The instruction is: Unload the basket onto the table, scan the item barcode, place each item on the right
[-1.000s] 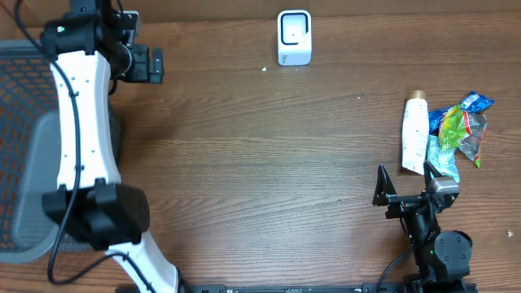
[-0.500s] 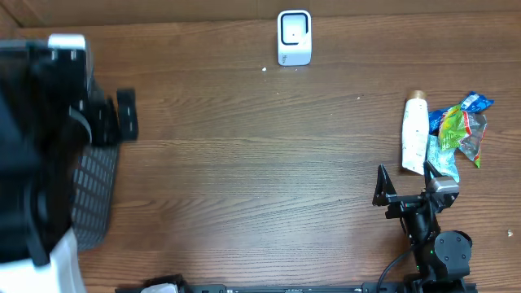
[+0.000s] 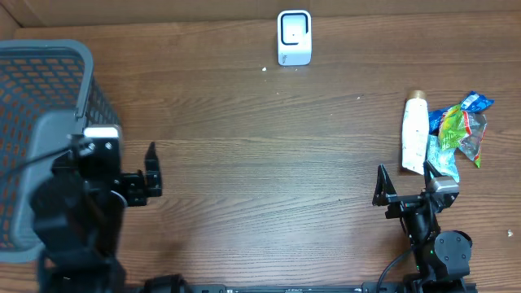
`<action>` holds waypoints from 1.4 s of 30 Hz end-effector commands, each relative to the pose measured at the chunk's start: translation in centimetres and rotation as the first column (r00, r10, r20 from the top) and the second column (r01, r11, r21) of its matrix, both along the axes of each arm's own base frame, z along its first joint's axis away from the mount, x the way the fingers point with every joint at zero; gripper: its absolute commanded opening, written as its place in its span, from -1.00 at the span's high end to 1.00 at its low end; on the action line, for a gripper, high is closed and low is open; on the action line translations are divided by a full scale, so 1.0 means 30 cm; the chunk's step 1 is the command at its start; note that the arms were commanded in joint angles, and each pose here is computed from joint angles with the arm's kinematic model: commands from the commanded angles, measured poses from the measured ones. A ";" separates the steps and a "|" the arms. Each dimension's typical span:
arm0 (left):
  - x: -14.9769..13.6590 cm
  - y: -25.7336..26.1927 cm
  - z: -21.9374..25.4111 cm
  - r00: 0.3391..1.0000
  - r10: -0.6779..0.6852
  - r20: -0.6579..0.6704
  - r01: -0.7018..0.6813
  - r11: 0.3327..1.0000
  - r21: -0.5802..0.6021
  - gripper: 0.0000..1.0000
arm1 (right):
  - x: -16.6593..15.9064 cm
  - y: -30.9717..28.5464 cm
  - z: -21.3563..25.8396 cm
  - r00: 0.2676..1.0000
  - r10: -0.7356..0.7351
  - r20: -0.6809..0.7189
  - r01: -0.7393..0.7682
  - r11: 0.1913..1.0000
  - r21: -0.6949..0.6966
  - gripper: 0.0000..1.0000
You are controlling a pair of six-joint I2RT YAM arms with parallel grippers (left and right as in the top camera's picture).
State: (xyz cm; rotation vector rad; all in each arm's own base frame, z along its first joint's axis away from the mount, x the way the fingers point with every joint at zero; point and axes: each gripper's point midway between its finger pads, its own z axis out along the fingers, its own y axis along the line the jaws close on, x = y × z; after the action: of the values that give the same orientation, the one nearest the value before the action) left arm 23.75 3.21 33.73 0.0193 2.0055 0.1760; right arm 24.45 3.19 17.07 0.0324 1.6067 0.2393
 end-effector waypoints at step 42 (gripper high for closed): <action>0.023 -0.013 -0.602 0.937 -0.034 0.346 0.019 0.999 0.047 -0.99 | -0.001 0.005 -0.003 1.000 0.006 0.008 -0.006 1.000 -0.003 -1.00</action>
State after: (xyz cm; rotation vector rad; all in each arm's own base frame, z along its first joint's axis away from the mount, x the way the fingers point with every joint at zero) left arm 24.49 2.70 15.66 0.0644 1.6532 0.2025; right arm 24.45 3.21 17.06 0.0318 1.6071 0.2405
